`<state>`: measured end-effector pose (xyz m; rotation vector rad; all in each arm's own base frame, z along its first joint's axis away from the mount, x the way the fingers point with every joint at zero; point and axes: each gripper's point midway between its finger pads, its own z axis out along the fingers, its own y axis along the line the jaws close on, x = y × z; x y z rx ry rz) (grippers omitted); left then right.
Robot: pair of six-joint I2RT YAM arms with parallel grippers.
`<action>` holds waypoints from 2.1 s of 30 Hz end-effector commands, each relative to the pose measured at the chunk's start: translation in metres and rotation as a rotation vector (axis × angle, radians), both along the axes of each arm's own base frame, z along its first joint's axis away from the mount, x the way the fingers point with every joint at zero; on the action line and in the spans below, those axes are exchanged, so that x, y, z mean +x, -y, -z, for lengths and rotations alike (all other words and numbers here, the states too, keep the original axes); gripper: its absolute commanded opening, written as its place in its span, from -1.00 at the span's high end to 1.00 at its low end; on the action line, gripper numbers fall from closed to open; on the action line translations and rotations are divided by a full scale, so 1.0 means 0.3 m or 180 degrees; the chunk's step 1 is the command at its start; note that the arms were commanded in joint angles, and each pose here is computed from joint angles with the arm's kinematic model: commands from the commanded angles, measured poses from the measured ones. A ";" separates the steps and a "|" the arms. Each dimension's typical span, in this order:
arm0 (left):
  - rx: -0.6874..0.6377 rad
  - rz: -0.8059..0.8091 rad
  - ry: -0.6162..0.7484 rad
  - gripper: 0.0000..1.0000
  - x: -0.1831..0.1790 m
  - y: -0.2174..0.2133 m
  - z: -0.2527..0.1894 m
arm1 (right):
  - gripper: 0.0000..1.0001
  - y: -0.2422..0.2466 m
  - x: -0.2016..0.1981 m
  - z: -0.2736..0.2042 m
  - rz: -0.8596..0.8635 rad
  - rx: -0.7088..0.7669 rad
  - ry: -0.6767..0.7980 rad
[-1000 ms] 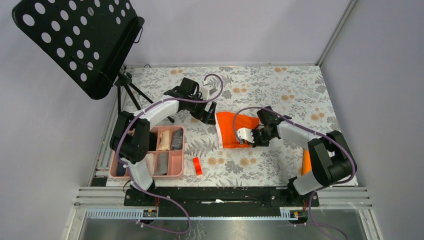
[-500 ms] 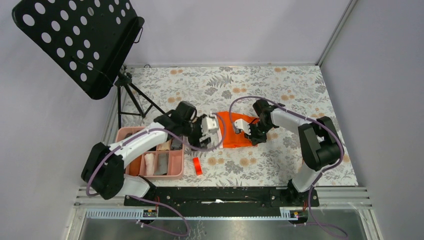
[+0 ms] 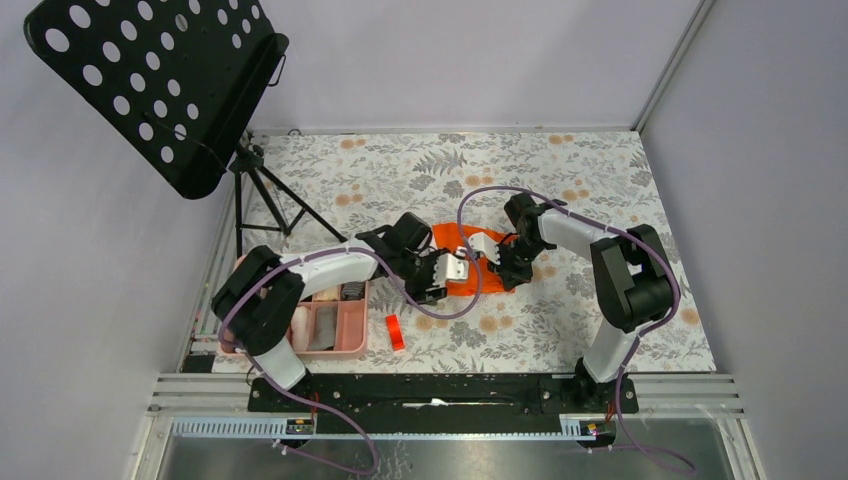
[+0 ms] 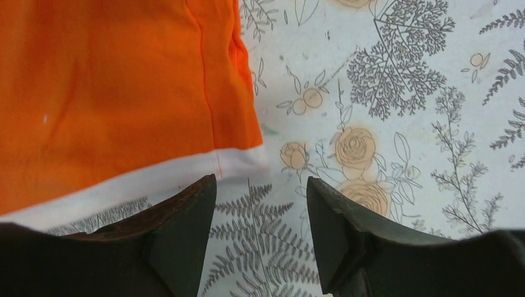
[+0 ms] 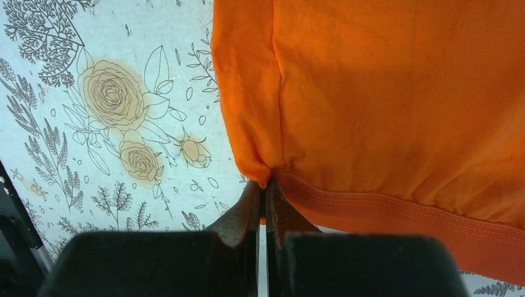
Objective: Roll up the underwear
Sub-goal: Fold the underwear at the center of the board.
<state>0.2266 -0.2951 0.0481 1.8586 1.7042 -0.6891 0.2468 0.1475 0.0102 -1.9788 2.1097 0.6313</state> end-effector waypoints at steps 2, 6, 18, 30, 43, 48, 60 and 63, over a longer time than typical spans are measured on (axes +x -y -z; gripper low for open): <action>-0.0263 0.0307 0.0391 -0.20 0.057 0.101 -0.049 | 1.00 0.044 -0.080 0.098 0.0004 -0.0241 -0.0347; -0.0223 0.0412 0.0438 -0.16 0.053 0.116 -0.023 | 1.00 0.044 -0.085 0.101 0.0017 -0.0243 -0.0372; 0.0235 0.0561 0.0721 0.27 0.082 0.082 0.109 | 1.00 0.050 -0.082 0.096 0.0035 -0.0267 -0.0352; 0.0382 0.0537 0.0773 0.92 0.093 0.049 0.115 | 1.00 0.044 -0.080 0.032 0.0006 -0.0206 -0.0290; 0.0091 0.0308 0.0693 1.00 0.147 0.120 -0.076 | 1.00 0.000 -0.088 -0.130 0.0156 0.0034 -0.0288; 0.0209 0.0460 0.0492 1.00 0.129 0.102 -0.060 | 1.00 0.000 -0.111 -0.181 0.0215 0.0057 -0.0340; 0.0218 0.0529 0.0319 1.00 0.173 0.133 -0.115 | 1.00 -0.008 -0.121 -0.249 0.0406 0.0136 -0.0611; 0.0196 0.0453 0.0362 1.00 0.224 0.135 -0.127 | 1.00 0.006 -0.082 -0.276 0.0578 0.0255 -0.0660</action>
